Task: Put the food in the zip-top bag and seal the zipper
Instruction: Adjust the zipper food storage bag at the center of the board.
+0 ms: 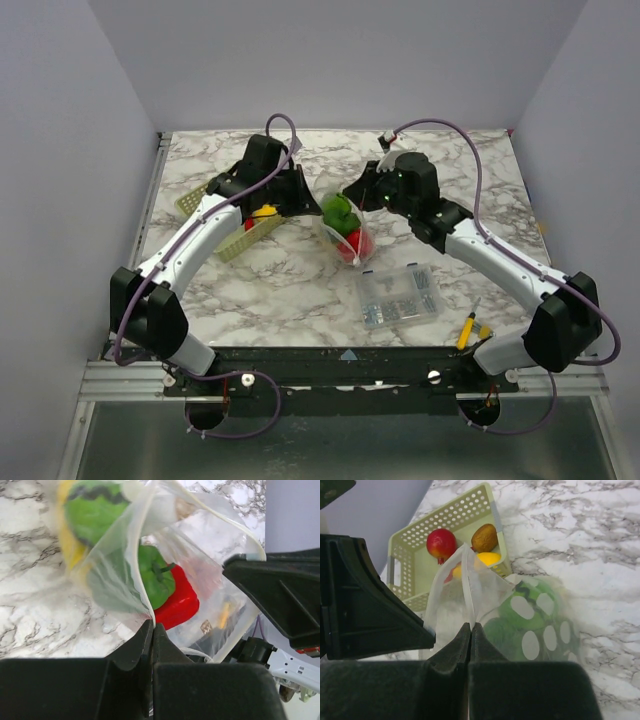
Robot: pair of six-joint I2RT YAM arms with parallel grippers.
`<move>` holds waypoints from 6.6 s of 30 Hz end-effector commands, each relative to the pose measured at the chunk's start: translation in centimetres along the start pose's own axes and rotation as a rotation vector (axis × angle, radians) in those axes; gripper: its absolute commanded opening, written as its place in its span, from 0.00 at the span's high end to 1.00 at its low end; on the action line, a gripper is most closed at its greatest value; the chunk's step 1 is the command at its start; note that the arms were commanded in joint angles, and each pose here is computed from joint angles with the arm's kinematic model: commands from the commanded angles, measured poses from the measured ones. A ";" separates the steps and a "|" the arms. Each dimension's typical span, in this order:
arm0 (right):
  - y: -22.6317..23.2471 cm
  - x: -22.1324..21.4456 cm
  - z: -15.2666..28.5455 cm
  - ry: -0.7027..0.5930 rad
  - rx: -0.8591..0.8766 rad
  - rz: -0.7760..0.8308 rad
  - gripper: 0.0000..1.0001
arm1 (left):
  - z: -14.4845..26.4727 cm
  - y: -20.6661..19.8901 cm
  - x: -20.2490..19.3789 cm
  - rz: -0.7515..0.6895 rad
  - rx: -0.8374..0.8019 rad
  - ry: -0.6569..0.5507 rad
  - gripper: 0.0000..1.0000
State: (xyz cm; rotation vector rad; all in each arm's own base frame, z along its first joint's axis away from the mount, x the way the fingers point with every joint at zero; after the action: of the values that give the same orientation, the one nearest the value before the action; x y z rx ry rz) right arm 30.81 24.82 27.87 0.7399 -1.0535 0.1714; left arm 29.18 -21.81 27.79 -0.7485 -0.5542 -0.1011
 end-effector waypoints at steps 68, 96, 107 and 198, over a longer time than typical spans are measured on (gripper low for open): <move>13.3 -9.5 3.5 0.136 -0.251 0.454 0.57 | 7.7 0.9 -5.3 0.271 -0.170 -0.290 1.00; 11.6 -7.0 3.0 -0.076 -0.320 -0.152 0.99 | 9.2 0.7 -14.0 -0.602 -0.483 -0.152 0.23; 12.1 -6.3 3.4 -0.092 -0.277 -0.167 0.99 | 8.7 1.7 -15.4 -0.565 -0.333 -0.067 0.47; -8.9 5.7 6.7 -0.128 -0.488 0.202 0.93 | 3.5 0.8 -3.7 -0.816 0.021 -0.006 1.00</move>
State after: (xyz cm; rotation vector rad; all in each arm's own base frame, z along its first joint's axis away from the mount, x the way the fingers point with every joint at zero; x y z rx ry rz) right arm 33.31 13.60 28.39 0.2101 -1.1762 -0.0260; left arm 25.42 -19.37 27.48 -0.4281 -0.8682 -0.7655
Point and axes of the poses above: each gripper's point midway between its finger pads, its own z axis back along the fingers, its own y axis along the line the jaws close on, x = y × z, the point moved 7 cm from there along z, back along the fingers, and after that the axes turned 4 degrees about -z, right-handed, at the moved point
